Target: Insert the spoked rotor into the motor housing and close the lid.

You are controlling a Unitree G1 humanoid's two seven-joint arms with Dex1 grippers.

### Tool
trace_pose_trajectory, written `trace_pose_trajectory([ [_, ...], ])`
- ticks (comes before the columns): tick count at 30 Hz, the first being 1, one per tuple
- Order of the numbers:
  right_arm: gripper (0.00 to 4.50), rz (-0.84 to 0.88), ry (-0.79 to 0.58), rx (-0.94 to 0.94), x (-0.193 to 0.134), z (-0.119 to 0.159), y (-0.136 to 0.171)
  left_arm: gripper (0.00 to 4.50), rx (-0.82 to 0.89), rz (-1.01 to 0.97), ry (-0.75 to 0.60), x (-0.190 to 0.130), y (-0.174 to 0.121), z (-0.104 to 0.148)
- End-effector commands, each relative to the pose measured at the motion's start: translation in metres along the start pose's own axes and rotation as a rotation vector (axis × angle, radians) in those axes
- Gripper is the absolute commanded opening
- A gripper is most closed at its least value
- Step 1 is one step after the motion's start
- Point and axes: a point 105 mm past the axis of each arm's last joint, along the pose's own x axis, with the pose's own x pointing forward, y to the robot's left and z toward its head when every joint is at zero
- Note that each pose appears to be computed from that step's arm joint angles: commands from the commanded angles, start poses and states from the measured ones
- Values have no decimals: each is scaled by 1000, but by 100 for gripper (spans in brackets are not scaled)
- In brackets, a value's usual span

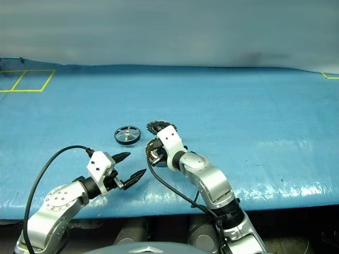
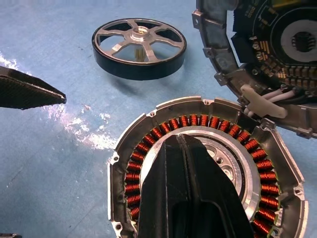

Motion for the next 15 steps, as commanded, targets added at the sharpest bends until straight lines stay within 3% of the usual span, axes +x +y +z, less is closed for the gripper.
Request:
trace_pose_trajectory([
  [1,2,71,-79,33,-7,18,10,450,22,3,-33,-1,1,7],
  [15,2,-12,-37,-20,-8,9,-5,450,19,0,-37,-1,1,7],
])
